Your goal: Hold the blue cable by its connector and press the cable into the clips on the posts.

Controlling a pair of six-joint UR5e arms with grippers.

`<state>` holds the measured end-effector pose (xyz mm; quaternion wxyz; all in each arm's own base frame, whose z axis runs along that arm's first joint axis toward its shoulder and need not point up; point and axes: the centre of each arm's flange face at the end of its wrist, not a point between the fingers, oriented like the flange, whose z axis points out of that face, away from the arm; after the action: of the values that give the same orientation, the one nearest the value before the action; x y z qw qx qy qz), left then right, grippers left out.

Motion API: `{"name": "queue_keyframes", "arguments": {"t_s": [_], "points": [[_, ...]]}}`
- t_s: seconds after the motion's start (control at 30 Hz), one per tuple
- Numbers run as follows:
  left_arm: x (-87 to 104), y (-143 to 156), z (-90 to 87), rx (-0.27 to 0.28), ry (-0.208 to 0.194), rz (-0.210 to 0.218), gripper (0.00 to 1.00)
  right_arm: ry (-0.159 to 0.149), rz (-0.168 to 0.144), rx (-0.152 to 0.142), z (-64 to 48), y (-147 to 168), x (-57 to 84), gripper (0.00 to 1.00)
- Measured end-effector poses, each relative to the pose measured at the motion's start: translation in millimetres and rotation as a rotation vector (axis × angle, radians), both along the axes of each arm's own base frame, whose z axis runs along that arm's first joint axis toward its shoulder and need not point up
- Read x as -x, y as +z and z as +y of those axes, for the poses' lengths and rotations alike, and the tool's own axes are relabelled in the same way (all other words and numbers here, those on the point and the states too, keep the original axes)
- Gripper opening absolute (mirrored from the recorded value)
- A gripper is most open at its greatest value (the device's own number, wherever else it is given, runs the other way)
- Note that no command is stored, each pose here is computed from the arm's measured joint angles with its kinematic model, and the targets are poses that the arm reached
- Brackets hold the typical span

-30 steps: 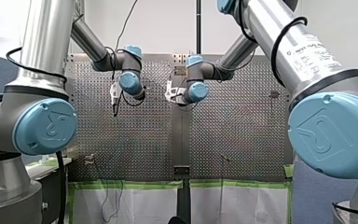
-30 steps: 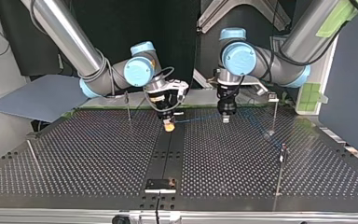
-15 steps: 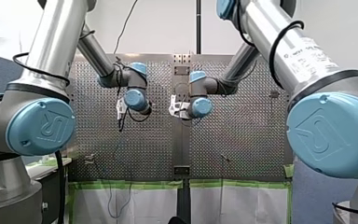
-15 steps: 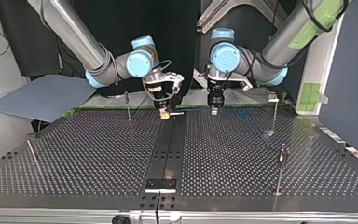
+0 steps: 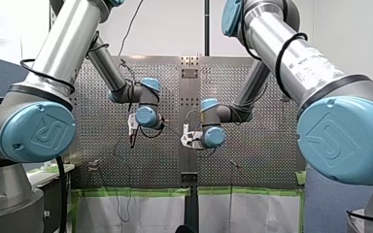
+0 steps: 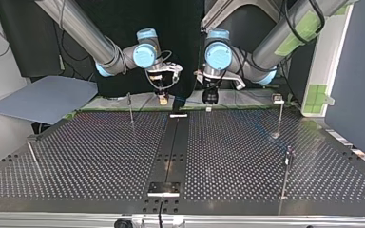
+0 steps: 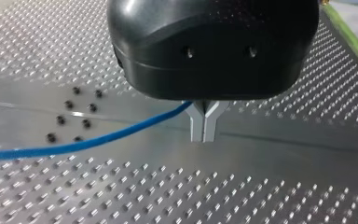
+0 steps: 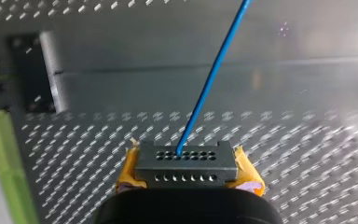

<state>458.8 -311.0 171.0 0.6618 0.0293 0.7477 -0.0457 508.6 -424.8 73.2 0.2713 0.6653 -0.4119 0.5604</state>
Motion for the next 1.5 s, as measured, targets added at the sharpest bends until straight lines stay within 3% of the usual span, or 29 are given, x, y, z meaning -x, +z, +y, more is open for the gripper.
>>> {"name": "queue_keyframes", "arguments": {"t_s": [0.2,0.5,0.83,1.27,1.5], "points": [[2.6,-24,-13.2,0.001,-0.024,0.0,0.0,-0.019,0.027,-0.029,7.0,-38,17.6,0.0],[5.9,-63,-24.2,-0.008,-0.026,0.009,0.0,-0.047,0.059,-0.066,22.6,-86,45.0,0.0],[9.9,-101,-38.0,-0.014,-0.05,0.02,0.0,-0.09,0.056,-0.079,31.3,-109,77.9,0.0],[25.7,-153,-55.2,-0.028,-0.086,0.062,0.0,-0.124,0.05,-0.088,56.4,-132,113.8,0.0],[27.3,-176,-72.0,-0.025,-0.116,0.065,0.0,-0.153,0.046,-0.114,68.0,-157,134.3,0.0]]}}
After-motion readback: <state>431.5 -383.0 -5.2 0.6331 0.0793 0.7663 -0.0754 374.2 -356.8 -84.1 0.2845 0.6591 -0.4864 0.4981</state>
